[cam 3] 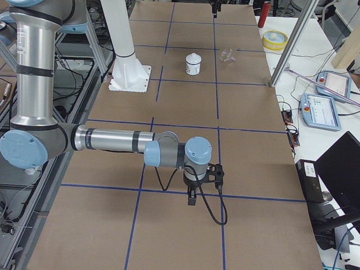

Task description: Remove funnel from cup

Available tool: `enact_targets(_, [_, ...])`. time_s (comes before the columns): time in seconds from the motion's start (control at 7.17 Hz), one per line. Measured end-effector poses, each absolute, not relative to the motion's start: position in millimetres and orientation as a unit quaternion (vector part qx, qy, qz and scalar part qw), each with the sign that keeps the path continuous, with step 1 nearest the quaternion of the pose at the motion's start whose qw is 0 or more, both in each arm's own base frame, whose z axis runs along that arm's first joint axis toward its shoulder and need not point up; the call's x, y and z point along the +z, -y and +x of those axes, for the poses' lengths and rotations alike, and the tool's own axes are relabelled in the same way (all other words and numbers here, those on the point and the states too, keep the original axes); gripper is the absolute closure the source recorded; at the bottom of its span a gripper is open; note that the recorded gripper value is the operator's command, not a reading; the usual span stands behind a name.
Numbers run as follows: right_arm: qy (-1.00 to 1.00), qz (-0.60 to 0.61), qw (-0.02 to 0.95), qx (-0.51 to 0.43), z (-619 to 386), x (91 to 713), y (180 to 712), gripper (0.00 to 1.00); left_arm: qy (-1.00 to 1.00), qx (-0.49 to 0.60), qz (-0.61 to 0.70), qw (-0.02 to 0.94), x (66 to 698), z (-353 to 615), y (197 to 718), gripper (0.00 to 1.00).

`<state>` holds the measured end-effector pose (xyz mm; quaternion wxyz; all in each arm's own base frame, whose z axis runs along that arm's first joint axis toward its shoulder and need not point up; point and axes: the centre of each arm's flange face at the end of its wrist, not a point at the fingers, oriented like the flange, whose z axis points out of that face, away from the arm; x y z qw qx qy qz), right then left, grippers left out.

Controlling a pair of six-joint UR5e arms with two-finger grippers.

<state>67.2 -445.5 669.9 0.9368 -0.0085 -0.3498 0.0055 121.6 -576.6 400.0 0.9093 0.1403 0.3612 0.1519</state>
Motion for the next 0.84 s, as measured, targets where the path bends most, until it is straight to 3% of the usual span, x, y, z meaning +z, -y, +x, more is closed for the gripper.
enact_targets(0.42, [0.350,-0.009,0.937,0.006,67.2,670.3,445.4,0.00,-0.344,0.158,0.103,0.920,558.4,-23.0,562.6,0.00])
enact_targets(0.84, [0.350,-0.009,0.937,0.006,67.2,670.3,445.4,0.00,-0.350,0.125,0.067,0.926,639.1,-82.0,521.7,0.00])
